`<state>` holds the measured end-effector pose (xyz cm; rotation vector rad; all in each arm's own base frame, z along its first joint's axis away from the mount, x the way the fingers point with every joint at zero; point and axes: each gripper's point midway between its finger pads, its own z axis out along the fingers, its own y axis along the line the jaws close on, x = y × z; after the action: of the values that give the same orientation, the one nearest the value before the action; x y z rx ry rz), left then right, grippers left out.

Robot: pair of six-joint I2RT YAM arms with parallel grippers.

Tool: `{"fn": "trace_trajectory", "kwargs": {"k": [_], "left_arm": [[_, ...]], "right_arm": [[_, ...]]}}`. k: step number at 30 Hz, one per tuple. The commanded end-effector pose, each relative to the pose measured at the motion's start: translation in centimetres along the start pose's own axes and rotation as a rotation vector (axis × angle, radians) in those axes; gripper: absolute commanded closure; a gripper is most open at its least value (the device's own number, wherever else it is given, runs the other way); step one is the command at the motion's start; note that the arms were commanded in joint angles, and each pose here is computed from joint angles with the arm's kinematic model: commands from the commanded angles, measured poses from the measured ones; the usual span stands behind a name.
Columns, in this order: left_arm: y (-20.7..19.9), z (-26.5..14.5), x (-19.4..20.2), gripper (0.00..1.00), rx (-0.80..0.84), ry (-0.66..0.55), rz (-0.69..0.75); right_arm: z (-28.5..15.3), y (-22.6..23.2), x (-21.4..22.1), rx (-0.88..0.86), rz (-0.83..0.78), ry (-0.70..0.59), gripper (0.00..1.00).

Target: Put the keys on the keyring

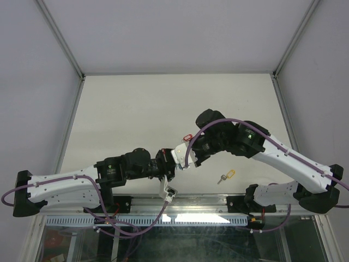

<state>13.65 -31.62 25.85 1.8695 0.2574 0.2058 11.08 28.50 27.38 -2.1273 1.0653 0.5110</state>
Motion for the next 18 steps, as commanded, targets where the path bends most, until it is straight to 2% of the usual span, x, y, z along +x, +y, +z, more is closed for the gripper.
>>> {"fn": "trace_trajectory", "kwargs": {"k": [1, 9, 18], "left_arm": [[4.5, -1.1, -0.3, 1.00, -0.129, 0.003, 0.055], [4.7, -1.4, -0.6, 1.00, -0.137, 0.006, 0.088], [4.2, -1.3, -1.0, 1.00, -0.127, -0.001, 0.115]], "right_arm": [[0.0, -0.1, -1.3, 0.000, 0.002, -0.065, 1.00], [0.3, 0.5, -0.9, -0.019, 0.019, -0.053, 1.00], [-2.0, -1.7, -1.3, 0.100, -0.023, -0.024, 1.00]]}}
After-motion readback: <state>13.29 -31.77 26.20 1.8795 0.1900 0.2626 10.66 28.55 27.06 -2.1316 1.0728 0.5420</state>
